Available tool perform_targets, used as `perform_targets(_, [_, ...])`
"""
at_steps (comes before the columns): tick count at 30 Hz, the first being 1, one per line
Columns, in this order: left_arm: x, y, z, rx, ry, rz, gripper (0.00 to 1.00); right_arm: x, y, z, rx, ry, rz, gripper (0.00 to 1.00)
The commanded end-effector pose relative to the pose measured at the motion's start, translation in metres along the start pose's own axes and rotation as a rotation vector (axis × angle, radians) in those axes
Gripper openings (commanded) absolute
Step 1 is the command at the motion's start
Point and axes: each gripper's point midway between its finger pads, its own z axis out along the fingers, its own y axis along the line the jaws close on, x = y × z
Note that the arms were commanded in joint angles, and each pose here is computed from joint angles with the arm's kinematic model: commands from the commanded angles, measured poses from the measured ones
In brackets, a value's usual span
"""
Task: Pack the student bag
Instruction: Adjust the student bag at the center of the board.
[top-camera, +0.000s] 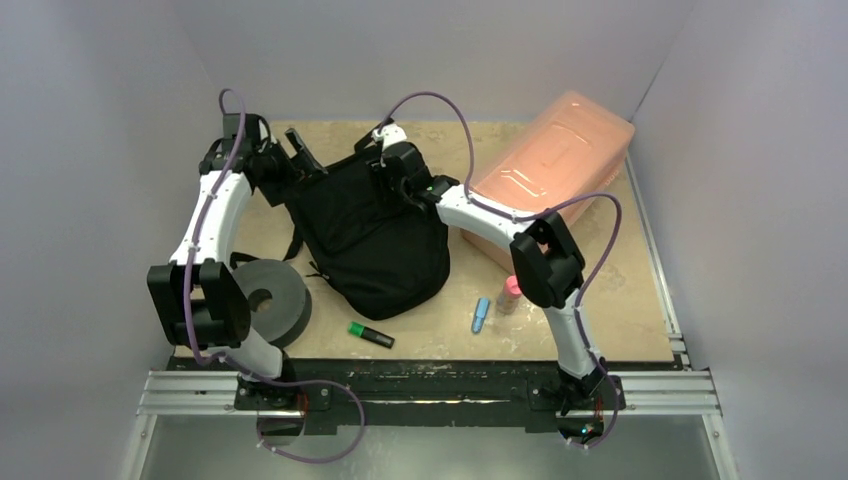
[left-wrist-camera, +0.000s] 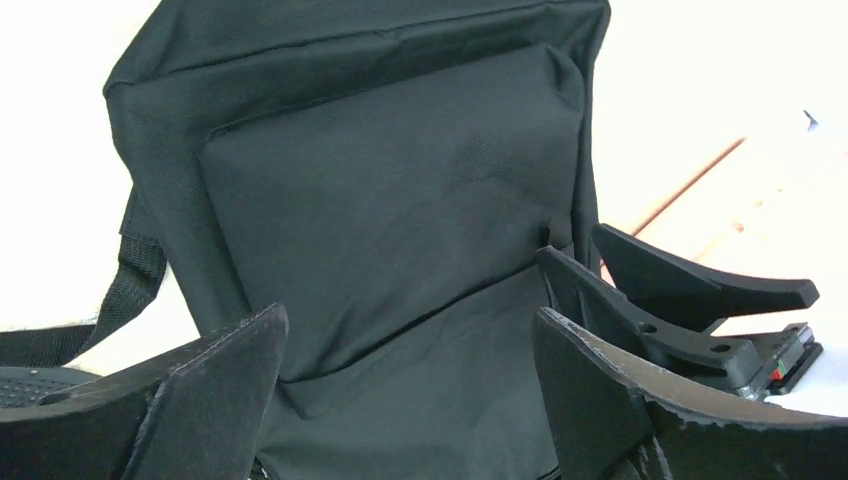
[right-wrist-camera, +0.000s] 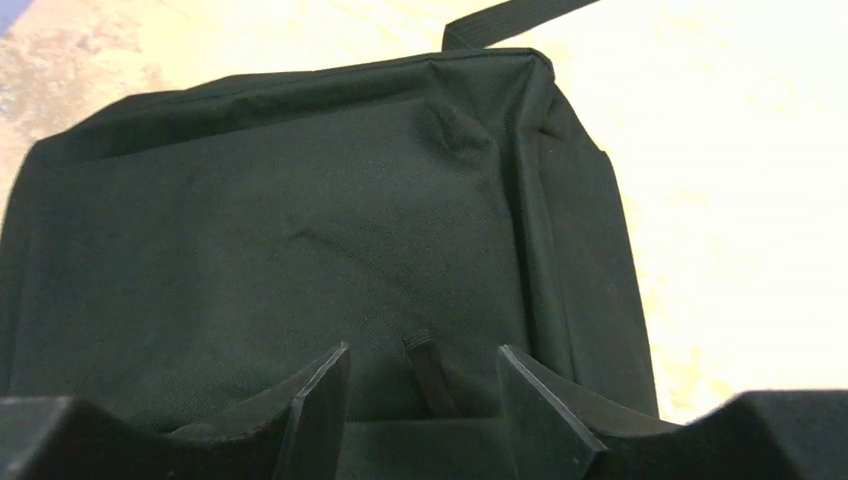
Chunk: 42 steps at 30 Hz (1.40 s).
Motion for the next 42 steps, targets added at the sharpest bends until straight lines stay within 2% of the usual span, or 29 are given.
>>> perform_targets(1, [-0.001, 0.016, 0.024, 0.045, 0.089, -0.209, 0.87, -0.040, 0.003, -0.001, 0.020, -0.077, -0.051, 0.56])
perform_targets(4, [0.008, 0.031, 0.042, 0.041, 0.166, -0.346, 0.79, -0.026, 0.002, 0.009, 0.024, -0.051, -0.062, 0.50])
perform_targets(9, [0.023, 0.035, 0.055, 0.071, 0.206, -0.451, 0.77, -0.013, -0.003, 0.016, 0.049, -0.031, -0.076, 0.44])
perform_targets(14, [0.030, 0.037, 0.061, 0.067, 0.231, -0.481, 0.77, -0.008, -0.004, 0.018, 0.050, -0.025, -0.092, 0.43])
perform_targets(18, [0.033, 0.039, 0.066, 0.067, 0.249, -0.497, 0.77, -0.001, -0.004, 0.022, 0.044, -0.008, -0.100, 0.47])
perform_targets(21, [0.040, 0.041, 0.073, 0.076, 0.275, -0.525, 0.77, 0.003, -0.004, 0.024, 0.044, 0.000, -0.099, 0.45])
perform_targets(24, [0.043, 0.041, 0.076, 0.090, 0.293, -0.542, 0.76, 0.005, -0.003, 0.025, 0.039, 0.002, -0.093, 0.37])
perform_targets(31, [0.045, 0.038, 0.076, 0.104, 0.298, -0.551, 0.76, -0.005, 0.001, 0.020, 0.024, -0.018, -0.068, 0.00])
perform_targets(37, [0.053, 0.032, 0.081, 0.129, 0.328, -0.576, 0.76, -0.023, 0.019, 0.006, -0.053, -0.044, -0.001, 0.00])
perform_targets(42, [0.062, 0.026, 0.086, 0.147, 0.361, -0.590, 0.76, -0.036, 0.060, -0.011, -0.215, -0.078, 0.093, 0.00])
